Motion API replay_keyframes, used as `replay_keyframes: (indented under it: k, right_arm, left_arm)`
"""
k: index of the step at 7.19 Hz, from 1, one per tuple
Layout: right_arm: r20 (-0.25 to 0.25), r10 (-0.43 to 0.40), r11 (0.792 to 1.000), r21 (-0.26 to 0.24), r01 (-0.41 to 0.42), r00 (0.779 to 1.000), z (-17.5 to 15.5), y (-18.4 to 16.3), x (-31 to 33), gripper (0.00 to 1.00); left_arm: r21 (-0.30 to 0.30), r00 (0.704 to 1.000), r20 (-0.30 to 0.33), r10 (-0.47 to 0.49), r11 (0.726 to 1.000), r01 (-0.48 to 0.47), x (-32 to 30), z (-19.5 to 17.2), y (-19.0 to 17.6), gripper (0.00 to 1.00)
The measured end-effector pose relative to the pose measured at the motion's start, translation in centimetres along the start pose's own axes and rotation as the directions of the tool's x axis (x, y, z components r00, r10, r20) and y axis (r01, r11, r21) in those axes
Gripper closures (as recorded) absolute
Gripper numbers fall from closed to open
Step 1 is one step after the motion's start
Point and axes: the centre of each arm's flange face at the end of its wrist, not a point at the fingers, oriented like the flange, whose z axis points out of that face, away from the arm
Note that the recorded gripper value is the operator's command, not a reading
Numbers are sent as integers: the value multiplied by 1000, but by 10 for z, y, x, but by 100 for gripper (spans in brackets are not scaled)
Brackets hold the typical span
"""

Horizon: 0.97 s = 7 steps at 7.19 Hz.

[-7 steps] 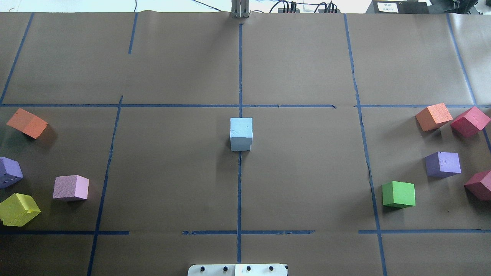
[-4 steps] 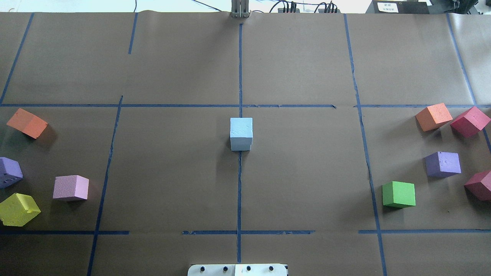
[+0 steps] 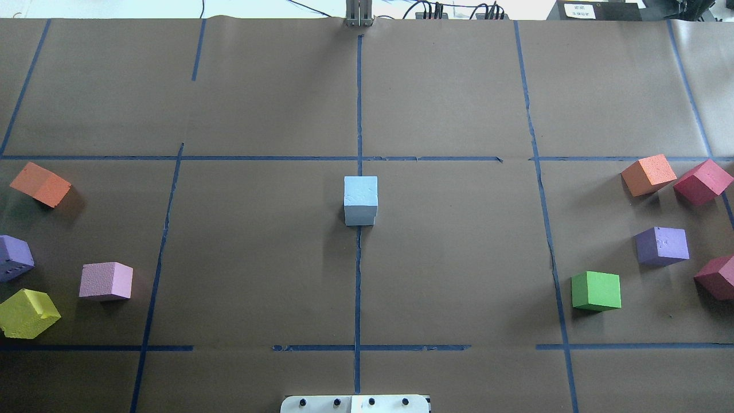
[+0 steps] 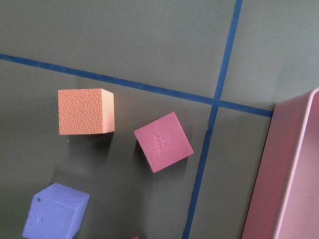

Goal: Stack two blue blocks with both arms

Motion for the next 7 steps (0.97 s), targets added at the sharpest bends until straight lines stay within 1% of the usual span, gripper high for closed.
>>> replay_keyframes:
  k: [4, 7]
  right_arm:
    - [0, -27, 1000, -6, 27, 1000, 4, -9, -10, 0]
    - [-1, -42, 999, -4, 42, 999, 3, -16, -16, 0]
  left_arm:
    - [-16, 1000, -5, -28, 999, 28, -17, 11, 0, 0]
    - [9, 1000, 3, 0, 1000, 0, -18, 10, -2, 0]
